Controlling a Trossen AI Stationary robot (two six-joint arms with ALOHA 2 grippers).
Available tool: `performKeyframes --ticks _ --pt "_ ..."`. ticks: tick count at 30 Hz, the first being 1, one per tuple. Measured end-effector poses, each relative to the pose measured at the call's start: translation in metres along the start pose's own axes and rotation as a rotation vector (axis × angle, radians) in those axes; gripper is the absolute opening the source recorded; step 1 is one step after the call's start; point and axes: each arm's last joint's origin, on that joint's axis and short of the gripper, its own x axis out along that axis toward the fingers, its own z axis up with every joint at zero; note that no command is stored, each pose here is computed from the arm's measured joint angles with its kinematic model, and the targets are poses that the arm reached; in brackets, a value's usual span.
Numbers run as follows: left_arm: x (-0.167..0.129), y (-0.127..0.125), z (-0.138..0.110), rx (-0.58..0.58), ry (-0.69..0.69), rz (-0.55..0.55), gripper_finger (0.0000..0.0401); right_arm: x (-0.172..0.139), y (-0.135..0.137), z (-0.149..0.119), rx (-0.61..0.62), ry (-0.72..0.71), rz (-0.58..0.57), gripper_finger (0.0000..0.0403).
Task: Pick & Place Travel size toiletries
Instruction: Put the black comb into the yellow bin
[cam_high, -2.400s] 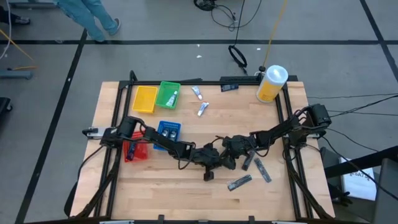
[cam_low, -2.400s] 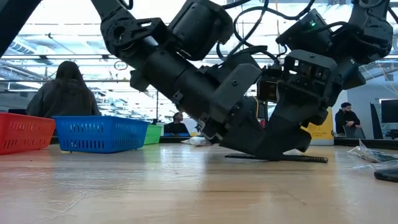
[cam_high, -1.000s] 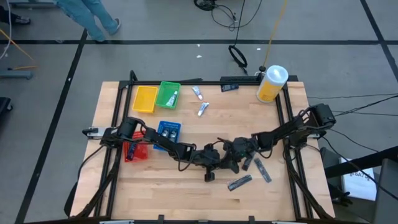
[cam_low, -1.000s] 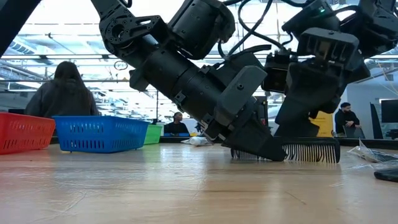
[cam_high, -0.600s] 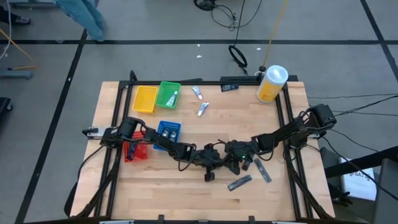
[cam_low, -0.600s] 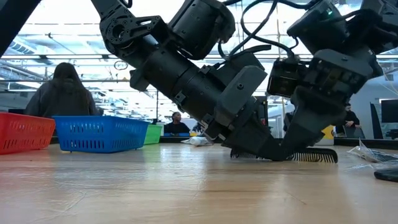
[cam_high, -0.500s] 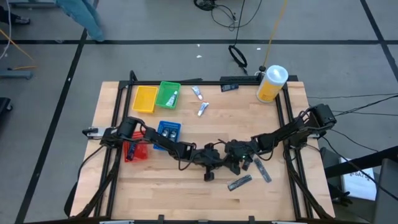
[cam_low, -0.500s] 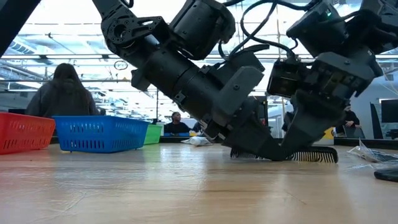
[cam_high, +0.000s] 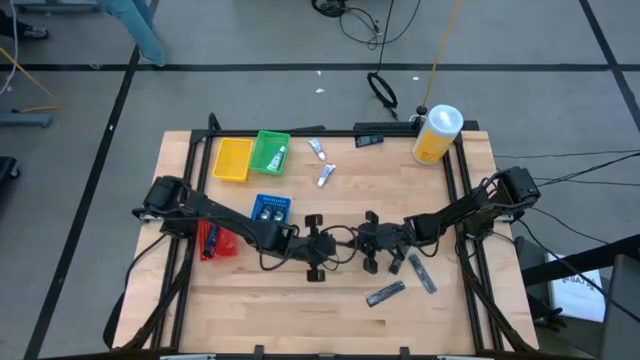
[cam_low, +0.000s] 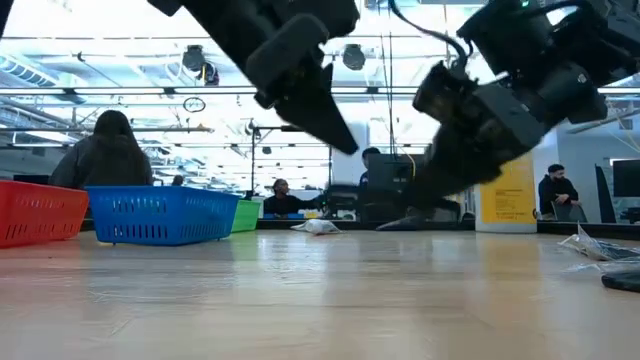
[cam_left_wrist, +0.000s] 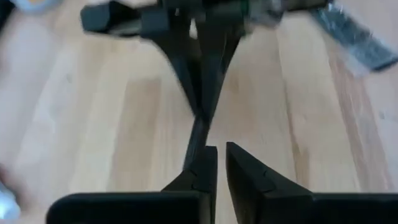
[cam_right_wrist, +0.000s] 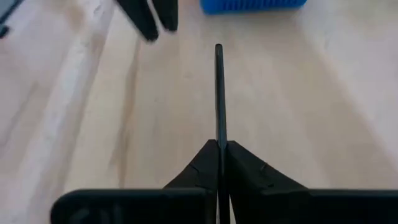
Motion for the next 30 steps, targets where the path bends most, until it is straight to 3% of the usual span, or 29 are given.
performKeyframes --ticks 4,11,14,18,27,30 --pt "0.004 0.003 0.003 0.046 -0.032 0.006 0.007 0.001 0.002 0.007 -0.088 -0.03 -0.013 0.0009" --pt "0.036 0.008 -0.018 0.068 0.064 0.1 0.0176 0.002 0.008 0.013 -0.135 -0.057 -0.009 0.001" --pt "0.04 0.009 -0.021 0.065 0.081 0.11 0.0191 0.002 0.008 0.013 -0.134 -0.055 -0.01 0.001" --pt "0.038 0.004 -0.021 0.073 0.077 0.117 0.0159 0.002 0.008 0.013 -0.135 -0.051 -0.009 0.001" --pt "0.032 -0.006 -0.023 0.083 0.095 0.126 0.0016 0.002 0.008 0.012 -0.141 -0.05 -0.008 0.0013" --pt "0.026 -0.008 -0.022 0.09 0.096 0.145 0.0009 0.002 0.009 0.013 -0.128 -0.057 -0.007 0.0033"
